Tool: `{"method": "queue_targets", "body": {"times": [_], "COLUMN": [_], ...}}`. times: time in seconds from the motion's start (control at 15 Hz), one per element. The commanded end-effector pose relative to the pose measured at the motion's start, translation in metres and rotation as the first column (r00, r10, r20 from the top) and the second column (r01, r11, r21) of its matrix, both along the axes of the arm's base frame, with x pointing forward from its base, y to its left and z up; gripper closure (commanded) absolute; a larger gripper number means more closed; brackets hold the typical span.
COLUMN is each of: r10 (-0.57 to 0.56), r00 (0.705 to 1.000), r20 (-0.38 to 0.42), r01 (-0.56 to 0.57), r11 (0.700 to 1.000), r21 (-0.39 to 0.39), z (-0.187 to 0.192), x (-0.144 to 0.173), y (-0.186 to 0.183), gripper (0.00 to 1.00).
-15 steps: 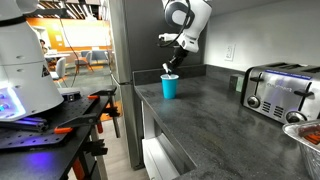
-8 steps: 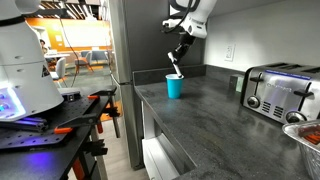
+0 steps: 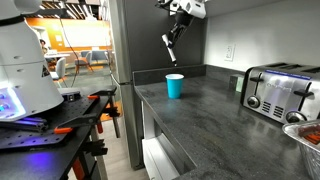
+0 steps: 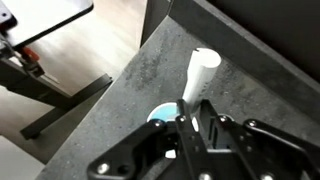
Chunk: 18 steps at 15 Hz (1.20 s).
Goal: Remove the marker from the cup
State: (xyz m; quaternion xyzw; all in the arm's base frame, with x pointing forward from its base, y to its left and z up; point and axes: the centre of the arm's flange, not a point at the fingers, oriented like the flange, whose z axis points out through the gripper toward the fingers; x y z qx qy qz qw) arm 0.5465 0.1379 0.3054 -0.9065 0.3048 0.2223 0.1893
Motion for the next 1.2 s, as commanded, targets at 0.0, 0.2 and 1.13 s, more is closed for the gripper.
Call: {"method": "queue_targets", "body": {"times": [0.0, 0.2, 1.13], "r10": [-0.009, -0.04, 0.018], "r00": [0.999, 0.992, 0.984], "r20": [0.051, 0.116, 0.177], "r01": [0.015, 0.068, 0.145], "r11": [0.993, 0.967, 0.495], "r21": [-0.116, -0.245, -0.857], "z": [0.003, -0.016, -0.157], "x": [-0.014, -0.009, -0.007], "y": [-0.021, -0.049, -0.06], "gripper": [0.95, 0.95, 0.95]}}
